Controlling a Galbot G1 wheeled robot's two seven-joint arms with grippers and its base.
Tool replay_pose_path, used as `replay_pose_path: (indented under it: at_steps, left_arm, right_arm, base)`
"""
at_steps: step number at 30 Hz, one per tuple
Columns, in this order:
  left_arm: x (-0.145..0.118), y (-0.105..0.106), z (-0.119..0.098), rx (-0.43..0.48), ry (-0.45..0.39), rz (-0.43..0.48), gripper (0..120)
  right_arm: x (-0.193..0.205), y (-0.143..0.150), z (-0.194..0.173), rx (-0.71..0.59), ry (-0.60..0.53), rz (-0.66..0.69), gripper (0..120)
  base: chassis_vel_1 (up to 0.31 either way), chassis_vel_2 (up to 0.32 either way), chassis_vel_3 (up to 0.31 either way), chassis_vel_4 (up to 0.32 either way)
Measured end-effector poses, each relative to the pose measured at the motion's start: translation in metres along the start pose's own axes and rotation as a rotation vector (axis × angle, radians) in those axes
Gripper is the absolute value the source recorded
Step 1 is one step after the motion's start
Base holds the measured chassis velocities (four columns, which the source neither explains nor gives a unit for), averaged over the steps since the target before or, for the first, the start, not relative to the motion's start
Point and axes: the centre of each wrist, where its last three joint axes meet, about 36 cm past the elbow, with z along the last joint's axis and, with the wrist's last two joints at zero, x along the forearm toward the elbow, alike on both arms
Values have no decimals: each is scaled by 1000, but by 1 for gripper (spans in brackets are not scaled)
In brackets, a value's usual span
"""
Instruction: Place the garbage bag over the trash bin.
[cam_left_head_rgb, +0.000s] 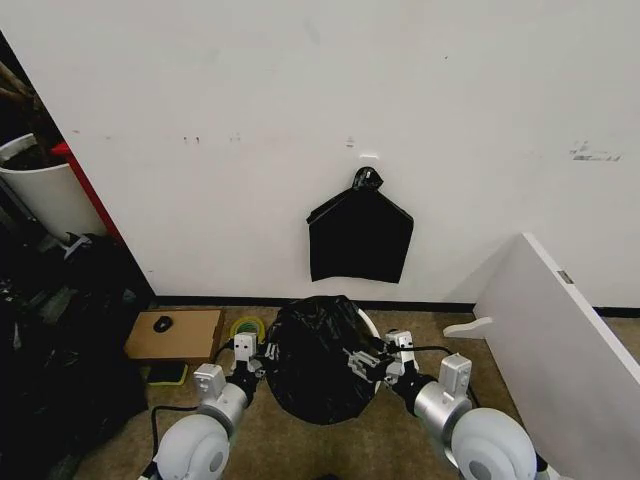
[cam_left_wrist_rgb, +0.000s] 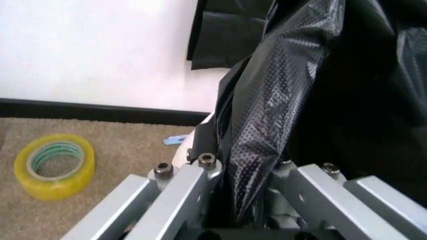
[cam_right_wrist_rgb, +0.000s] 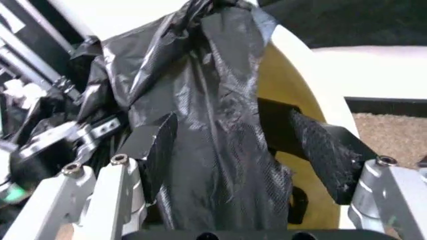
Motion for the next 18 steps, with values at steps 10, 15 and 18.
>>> replay_pose_path:
  at_steps: [10,15,18]
  left_arm:
    - [2,-3,-1,-3,-4,6,0]
    - [2,-2,-2,-12,-12,1,0]
    - [1,3,1,-32,-15,-14,0]
  right_arm:
    - [-11,-2,-8,12,-73,49,65]
    - [-7,-1,-6,119,-143,54,63]
    - [4,3,-15,229,-232,41,62]
  base:
    - [0,0,0,0]
    - [0,0,0,0]
    - [0,0,0,0]
